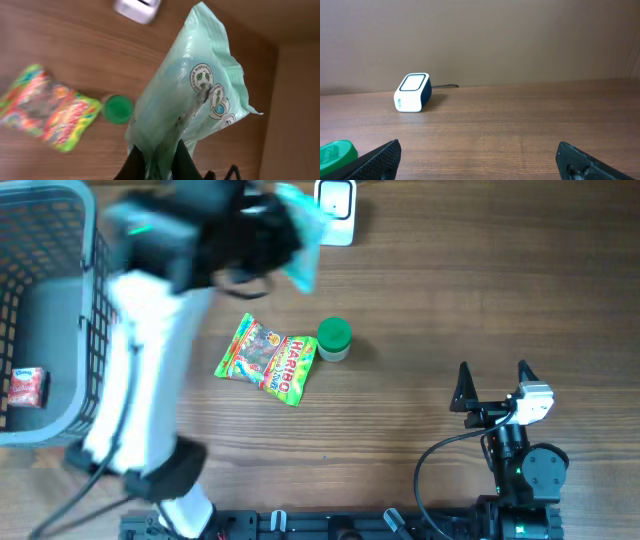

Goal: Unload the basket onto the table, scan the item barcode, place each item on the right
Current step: 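Hold the teal packet under the scanner, then place it right of the jar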

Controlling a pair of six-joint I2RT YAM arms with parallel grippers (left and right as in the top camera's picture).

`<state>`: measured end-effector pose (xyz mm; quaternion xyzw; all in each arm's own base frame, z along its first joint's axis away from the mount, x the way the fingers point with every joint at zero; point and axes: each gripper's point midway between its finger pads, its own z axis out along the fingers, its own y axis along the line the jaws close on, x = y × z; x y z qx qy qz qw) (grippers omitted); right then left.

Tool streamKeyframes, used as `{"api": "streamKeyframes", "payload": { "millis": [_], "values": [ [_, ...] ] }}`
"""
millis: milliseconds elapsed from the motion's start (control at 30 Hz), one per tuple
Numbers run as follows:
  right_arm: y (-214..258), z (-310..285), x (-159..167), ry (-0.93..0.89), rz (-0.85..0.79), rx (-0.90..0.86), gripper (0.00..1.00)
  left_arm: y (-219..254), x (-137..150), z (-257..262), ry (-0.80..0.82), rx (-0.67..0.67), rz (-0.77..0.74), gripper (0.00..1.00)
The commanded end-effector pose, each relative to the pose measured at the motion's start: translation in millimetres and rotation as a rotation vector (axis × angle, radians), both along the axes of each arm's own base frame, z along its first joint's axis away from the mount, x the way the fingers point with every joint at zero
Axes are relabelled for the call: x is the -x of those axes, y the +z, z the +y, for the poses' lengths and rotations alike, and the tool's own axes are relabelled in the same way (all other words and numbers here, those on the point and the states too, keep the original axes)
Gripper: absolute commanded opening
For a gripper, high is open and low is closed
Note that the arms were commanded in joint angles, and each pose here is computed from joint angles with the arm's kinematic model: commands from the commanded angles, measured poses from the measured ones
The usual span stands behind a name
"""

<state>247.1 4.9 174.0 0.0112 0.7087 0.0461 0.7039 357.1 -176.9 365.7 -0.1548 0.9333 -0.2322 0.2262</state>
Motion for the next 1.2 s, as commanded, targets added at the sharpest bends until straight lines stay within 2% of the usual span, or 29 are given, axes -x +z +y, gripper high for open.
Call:
{"api": "streamKeyframes", "payload": {
  "millis": [0, 200, 400, 667, 800, 933, 1167],
  "values": [
    [2, 4, 1, 0.020, -0.009, 0.011, 1.00, -72, -12, -106, -0.221, -0.061, 0.083, 0.04],
    [2, 4, 1, 0.020, -0.009, 0.011, 1.00, -169, -3, -180, -0.353, -0.140, 0.228, 0.04],
    [2, 4, 1, 0.020, -0.009, 0.011, 1.00, -267, 2, -196, -0.375, -0.247, 0.394, 0.04],
    [2, 4, 1, 0.020, -0.009, 0.010, 1.00, -342, 34, -195, -0.411, -0.369, 0.523, 0.04],
    [2, 4, 1, 0.020, -0.009, 0.011, 1.00, -349, 41, -195, -0.420, -0.391, 0.532, 0.06],
    [2, 4, 1, 0.020, -0.009, 0.011, 1.00, -334, 30, -186, -0.393, -0.387, 0.506, 0.99],
    [2, 4, 1, 0.020, -0.009, 0.011, 1.00, -270, 8, -171, -0.344, -0.326, 0.392, 1.00]
  ]
}}
